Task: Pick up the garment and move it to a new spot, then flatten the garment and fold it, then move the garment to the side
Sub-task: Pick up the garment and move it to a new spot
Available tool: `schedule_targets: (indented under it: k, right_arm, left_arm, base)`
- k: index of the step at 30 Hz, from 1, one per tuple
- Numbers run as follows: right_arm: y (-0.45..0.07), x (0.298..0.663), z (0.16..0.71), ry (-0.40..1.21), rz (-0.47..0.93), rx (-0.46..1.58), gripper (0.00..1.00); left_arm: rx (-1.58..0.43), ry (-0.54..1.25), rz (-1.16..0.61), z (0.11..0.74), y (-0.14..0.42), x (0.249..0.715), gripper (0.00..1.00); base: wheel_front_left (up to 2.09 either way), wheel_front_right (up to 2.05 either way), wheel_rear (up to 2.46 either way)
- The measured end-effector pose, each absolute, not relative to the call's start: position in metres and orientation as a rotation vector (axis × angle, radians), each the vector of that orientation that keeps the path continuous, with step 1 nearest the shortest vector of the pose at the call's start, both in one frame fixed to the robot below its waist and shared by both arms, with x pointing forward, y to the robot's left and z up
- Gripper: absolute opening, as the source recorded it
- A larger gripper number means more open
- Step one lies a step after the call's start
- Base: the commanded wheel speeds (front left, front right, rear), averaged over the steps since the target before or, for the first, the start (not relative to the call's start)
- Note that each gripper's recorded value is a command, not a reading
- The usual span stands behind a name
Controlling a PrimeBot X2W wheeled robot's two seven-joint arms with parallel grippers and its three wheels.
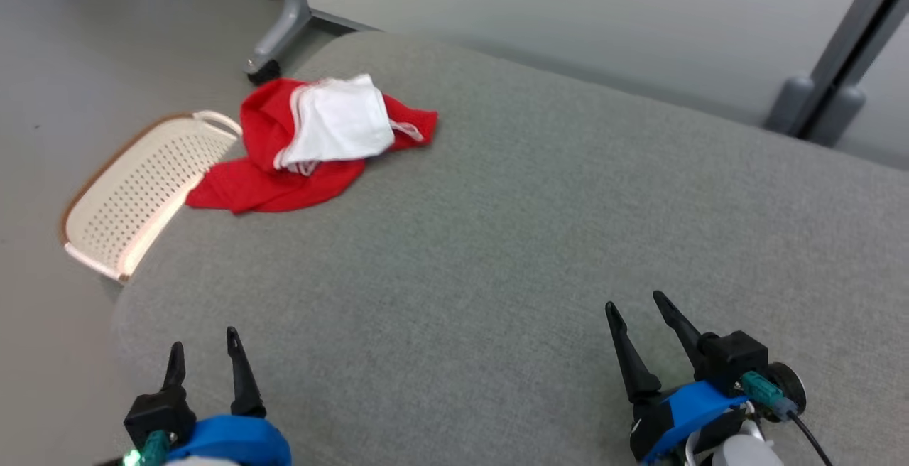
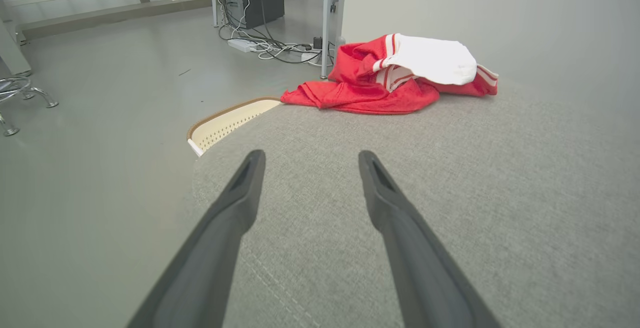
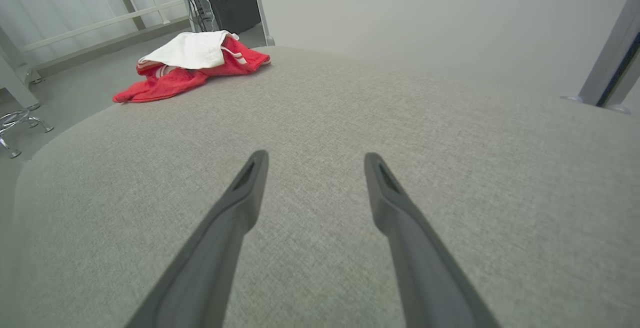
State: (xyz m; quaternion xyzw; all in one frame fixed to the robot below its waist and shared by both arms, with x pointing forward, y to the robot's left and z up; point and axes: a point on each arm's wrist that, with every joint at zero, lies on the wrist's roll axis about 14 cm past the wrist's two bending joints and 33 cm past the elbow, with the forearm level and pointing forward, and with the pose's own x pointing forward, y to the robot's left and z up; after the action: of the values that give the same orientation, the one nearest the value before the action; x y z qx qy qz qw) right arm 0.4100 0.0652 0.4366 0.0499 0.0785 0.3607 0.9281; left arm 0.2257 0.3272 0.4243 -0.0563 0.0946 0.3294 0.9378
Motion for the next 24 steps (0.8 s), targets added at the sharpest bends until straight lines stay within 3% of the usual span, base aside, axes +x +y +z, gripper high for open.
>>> schedule_targets:
  k: [16,24]
  right_arm:
    - [0.005,0.463,0.396,0.161,0.657,0.071,1.0]
    - [-0.02,0.48,0.382,0.163,0.611,0.082,1.0]
  left_arm:
    - [0.013,0.201,0.574,0.424,0.345,0.401,1.0]
    - [0.094,0.247,0.555,0.407,0.358,0.453,1.0]
  base:
    - [0.0,0.0,0.0]
    - [0.0,0.0,0.0]
